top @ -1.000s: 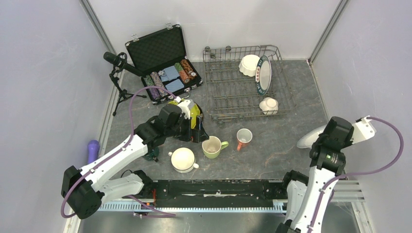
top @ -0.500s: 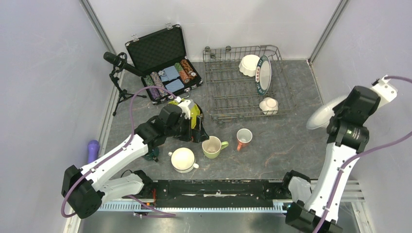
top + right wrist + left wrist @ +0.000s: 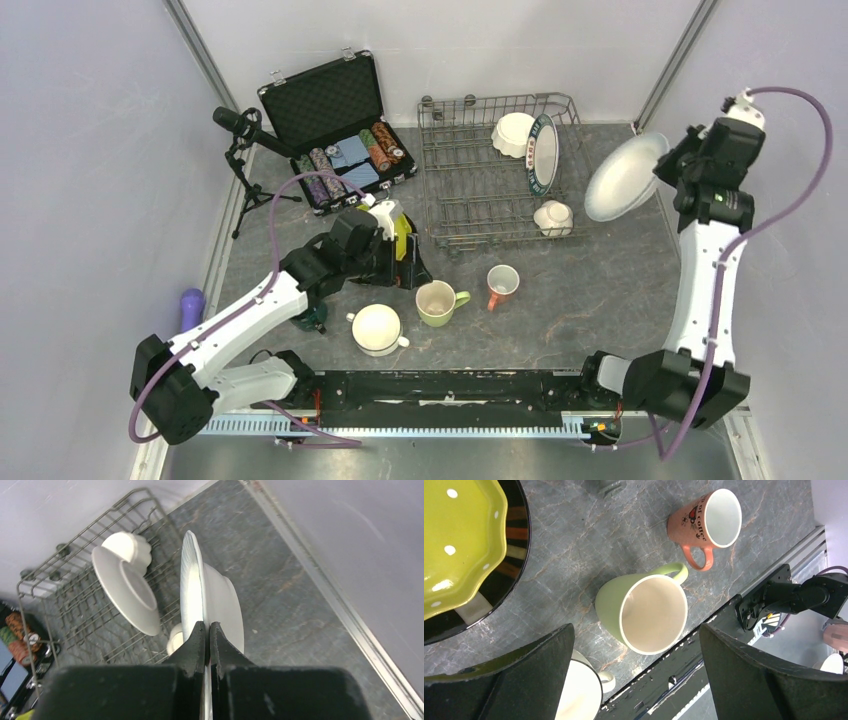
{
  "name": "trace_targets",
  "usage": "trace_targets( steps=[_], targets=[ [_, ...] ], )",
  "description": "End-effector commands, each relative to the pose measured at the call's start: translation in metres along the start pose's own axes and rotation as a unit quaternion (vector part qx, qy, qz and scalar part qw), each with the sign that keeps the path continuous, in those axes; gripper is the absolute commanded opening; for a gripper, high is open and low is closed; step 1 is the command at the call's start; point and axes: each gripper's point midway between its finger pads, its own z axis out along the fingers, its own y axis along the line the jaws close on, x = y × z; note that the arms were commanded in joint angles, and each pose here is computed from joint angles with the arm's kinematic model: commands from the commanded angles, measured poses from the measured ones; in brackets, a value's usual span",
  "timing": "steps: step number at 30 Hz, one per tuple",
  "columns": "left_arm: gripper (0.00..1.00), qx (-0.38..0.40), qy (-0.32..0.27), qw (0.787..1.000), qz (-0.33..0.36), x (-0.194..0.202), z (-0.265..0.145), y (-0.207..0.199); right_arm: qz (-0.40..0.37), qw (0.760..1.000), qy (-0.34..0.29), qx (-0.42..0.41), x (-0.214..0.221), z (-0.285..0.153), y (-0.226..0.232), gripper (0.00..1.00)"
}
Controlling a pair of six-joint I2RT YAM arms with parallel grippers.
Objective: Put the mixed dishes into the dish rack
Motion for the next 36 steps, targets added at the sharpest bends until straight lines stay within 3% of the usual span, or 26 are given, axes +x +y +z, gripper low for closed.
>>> trace_targets(
  steps=[1, 14, 36],
  targets=[
    [1.0, 0.005, -0.031, 0.999, 0.027, -0.024, -0.004, -0.008, -0.02, 0.988, -0.113, -0.103, -0.077, -0.006, 0.069, 0.0],
    [1.0, 0.033, -0.072, 0.996, 0.041, -0.04, -0.013, -0.014, -0.102, 0.983, -0.124, -0.09, -0.069, 0.052, 0.094, 0.0],
    [1.0, 0.07, -0.138, 0.983, 0.103, -0.052, -0.03, -0.023, -0.257, 0.941, -0.183, -0.124, -0.042, 0.122, 0.154, 0.0]
  ],
)
